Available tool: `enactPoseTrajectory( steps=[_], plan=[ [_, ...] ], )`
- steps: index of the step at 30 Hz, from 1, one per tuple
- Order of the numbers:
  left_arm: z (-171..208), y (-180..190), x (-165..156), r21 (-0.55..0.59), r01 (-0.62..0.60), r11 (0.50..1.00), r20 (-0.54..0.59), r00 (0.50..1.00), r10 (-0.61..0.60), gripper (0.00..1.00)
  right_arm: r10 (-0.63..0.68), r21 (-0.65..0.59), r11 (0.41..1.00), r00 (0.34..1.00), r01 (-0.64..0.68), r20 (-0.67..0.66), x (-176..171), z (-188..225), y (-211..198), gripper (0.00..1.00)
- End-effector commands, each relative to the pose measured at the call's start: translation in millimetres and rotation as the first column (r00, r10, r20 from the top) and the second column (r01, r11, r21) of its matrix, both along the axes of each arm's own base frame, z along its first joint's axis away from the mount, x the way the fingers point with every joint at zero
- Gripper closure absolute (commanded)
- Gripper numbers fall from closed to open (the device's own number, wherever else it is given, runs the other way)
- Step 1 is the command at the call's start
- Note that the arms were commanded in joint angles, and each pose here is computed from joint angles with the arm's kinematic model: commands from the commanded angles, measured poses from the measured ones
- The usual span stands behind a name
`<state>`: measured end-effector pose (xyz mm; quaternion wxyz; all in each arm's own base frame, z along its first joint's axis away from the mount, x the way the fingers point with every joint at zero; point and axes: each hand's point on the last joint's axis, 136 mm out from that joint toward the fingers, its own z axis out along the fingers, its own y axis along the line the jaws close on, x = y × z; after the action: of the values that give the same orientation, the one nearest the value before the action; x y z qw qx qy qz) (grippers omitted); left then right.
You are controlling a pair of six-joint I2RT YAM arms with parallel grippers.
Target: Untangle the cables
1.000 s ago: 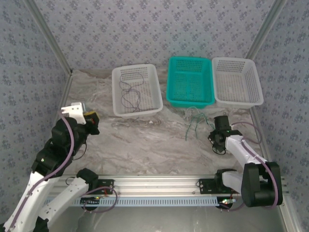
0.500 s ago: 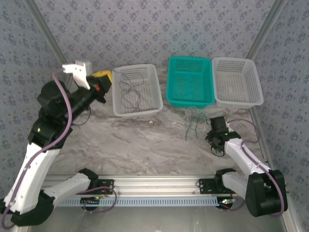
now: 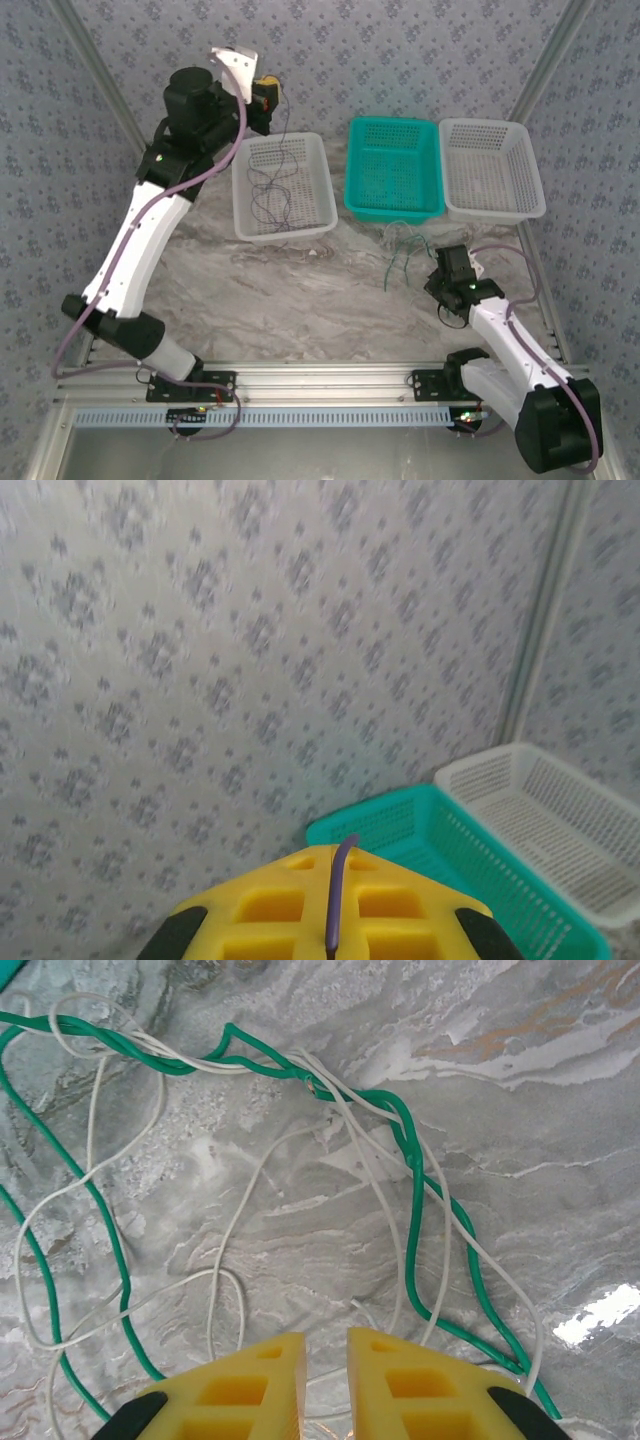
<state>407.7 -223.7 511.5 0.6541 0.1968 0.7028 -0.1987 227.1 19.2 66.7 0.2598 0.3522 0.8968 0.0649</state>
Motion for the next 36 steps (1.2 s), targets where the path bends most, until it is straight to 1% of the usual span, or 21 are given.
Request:
enactPoseTrajectory(
  steps=[1, 4, 6, 7, 8, 10, 11, 12, 13, 15, 17, 19, 20, 22, 25, 27, 28, 30, 32, 33, 36],
  plan=[
    [-27.9, 14.4, 25.8, 0.019, -0.037, 0.999, -0.043, 0.998, 0.038, 1.00, 0.008, -0.042, 0.999, 1.000, -0.009, -0.018, -9.5, -2.7, -6.0, 0.80],
    [-73.8, 27.7, 52.9, 0.007, -0.055, 0.998, -0.131, 0.990, 0.055, 1.00, 0.018, -0.042, 0.999, 1.000, -0.019, -0.011, -8.9, -0.9, -4.9, 0.80],
    [-106.3, 31.4, 64.5, -0.008, -0.029, 1.000, -0.203, 0.979, 0.027, 1.00, 0.019, -0.044, 0.999, 1.000, -0.020, -0.009, -8.4, -0.1, -5.1, 0.80],
    [-124.6, 31.6, 68.5, -0.014, -0.016, 1.000, -0.251, 0.968, 0.012, 0.95, 0.020, -0.043, 0.999, 1.000, -0.021, -0.008, -8.2, 0.2, -4.6, 0.80],
    [-144.3, 31.1, 71.5, -0.016, -0.010, 1.000, -0.295, 0.956, 0.005, 0.88, 0.023, -0.042, 0.999, 1.000, -0.023, -0.011, -8.8, -0.8, -4.0, 0.80],
    [-173.7, 29.2, 72.6, -0.012, -0.007, 1.000, -0.343, 0.939, 0.002, 0.73, 0.029, -0.037, 0.999, 0.999, -0.030, -0.019, -10.3, -3.6, -2.4, 0.80],
    [-186.1, 29.1, 71.9, -0.021, -0.012, 1.000, -0.362, 0.932, 0.004, 0.66, 0.032, -0.035, 0.999, 0.999, -0.033, -0.020, -10.3, -4.2, -1.7, 0.80],
    [-190.7, 29.1, 69.6, -0.029, -0.015, 0.999, -0.366, 0.930, 0.003, 0.59, 0.036, -0.036, 0.999, 0.999, -0.036, -0.024, -10.8, -4.8, -1.2, 0.80],
    [-193.8, 29.5, 65.9, -0.035, -0.022, 0.999, -0.366, 0.931, 0.007, 0.54, 0.039, -0.039, 0.998, 0.999, -0.040, -0.024, -10.6, -4.0, -0.9, 0.80],
    [-186.2, 30.2, 54.6, -0.047, -0.032, 0.998, -0.339, 0.941, 0.014, 0.44, 0.042, -0.054, 0.998, 0.998, -0.044, -0.045, -15.6, -3.8, -2.8, 0.81],
    [-165.9, 29.4, 36.3, -0.056, -0.034, 0.998, -0.291, 0.957, 0.017, 0.39, 0.043, -0.074, 0.996, 0.998, -0.046, -0.045, -16.9, 0.6, -4.5, 0.83],
    [-143.9, 25.7, 13.7, -0.061, -0.020, 0.998, -0.240, 0.971, 0.005, 0.37, 0.052, -0.106, 0.993, 0.998, -0.055, -0.033, -18.5, 8.6, -6.1, 0.86],
    [-132.2, 21.1, -0.6, -0.067, -0.003, 0.998, -0.210, 0.978, -0.011, 0.34, 0.065, -0.122, 0.990, 0.998, -0.067, -0.025, -20.0, 12.8, -5.0, 0.88],
    [-116.5, 10.0, -29.0, -0.079, 0.047, 0.996, -0.161, 0.985, -0.059, 0.32, 0.112, -0.137, 0.984, 0.994, -0.110, 0.007, -20.7, 21.1, 0.8, 0.90],
    [-106.8, -8.3, -71.3, -0.099, 0.135, 0.986, -0.116, 0.982, -0.147, 0.24, 0.169, -0.146, 0.977, 0.983, -0.158, 0.067, -23.9, 34.0, 9.2, 0.95],
    [-109.6, -22.0, -95.7, -0.114, 0.192, 0.975, -0.102, 0.974, -0.204, 0.21, 0.210, -0.143, 0.971, 0.969, -0.191, 0.130, -24.0, 45.4, 16.2, 0.99],
    [-114.3, -29.4, -106.6, -0.122, 0.217, 0.969, -0.100, 0.968, -0.229, 0.18, 0.231, -0.138, 0.968, 0.958, -0.209, 0.170, -22.3, 52.5, 20.8, 0.99],
    [-125.8, -43.2, -122.4, -0.139, 0.260, 0.956, -0.108, 0.955, -0.275, 0.15, 0.285, -0.131, 0.957, 0.926, -0.259, 0.247, -15.4, 66.5, 32.5, 0.96],
    [-139.9, -57.2, -134.1, -0.156, 0.293, 0.943, -0.138, 0.939, -0.315, 0.12, 0.349, -0.138, 0.937, 0.886, -0.322, 0.305, -1.3, 80.0, 47.5, 0.81],
    [-147.2, -61.9, -137.3, -0.164, 0.297, 0.941, -0.158, 0.933, -0.323, 0.11, 0.352, -0.139, 0.936, 0.889, -0.324, 0.294, 3.5, 81.0, 49.9, 0.77],
    [-168.3, -74.8, -150.2, -0.188, 0.326, 0.926, -0.206, 0.909, -0.362, 0.10, 0.401, -0.129, 0.915, 0.894, -0.382, 0.198, 24.7, 71.4, 68.3, 0.71]
  ],
)
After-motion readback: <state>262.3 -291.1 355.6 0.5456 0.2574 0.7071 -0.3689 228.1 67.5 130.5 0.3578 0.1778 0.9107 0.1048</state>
